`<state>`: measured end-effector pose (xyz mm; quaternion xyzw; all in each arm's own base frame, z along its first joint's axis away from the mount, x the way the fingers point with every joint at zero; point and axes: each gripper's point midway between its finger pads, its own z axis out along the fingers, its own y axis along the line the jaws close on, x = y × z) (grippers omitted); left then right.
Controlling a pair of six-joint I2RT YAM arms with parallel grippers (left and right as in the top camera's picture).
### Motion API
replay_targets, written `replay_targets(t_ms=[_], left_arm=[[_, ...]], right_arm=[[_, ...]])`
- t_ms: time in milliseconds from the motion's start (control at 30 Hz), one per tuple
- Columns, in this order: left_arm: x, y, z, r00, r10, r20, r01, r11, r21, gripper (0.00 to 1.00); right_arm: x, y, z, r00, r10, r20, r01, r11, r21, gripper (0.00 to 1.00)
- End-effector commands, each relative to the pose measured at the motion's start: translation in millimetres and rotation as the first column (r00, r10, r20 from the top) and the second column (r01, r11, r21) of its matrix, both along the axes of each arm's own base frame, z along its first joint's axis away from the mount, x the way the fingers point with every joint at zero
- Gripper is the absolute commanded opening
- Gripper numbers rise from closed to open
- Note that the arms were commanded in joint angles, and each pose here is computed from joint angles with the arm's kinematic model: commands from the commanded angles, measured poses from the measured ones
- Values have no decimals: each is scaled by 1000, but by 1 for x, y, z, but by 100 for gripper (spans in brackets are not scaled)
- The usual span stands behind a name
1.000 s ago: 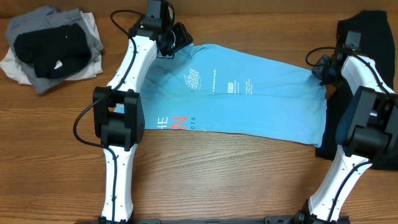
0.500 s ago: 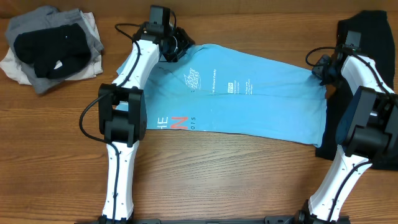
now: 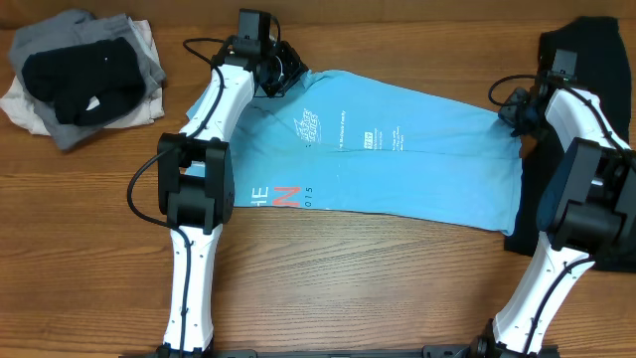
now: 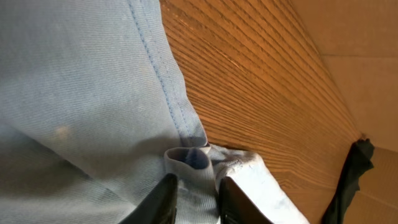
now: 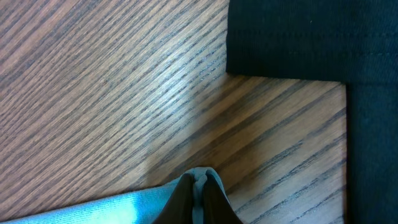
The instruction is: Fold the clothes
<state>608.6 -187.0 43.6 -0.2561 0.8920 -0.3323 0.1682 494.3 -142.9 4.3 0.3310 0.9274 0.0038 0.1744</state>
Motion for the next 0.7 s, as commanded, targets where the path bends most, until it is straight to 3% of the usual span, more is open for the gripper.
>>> replay_targets(t_ms=[0,33,167,367,667], left_arm=[[7,8,1,1000,19,11,-19,1000,-2,14],[7,8,2,1000,15,13,-15,1000,0,4],[7,8,5,997,-47,57,46,998,34,4],[-3,1,30,976,-186,114,190,981,-23,4],[-25,44,45,970,-235,62,209,936,283,4]], right_arm=[[-6,0,-9,1000,-6,-26,7,1000,16,4],[-6,0,-9,1000,-6,-26,7,1000,16,4],[-7,0,-9,1000,-8,-30,8,1000,17,4],[-8,-1,-9,999,-15,-36,16,1000,9,4],[-6,-13,9,996,-84,2,84,996,-9,4]])
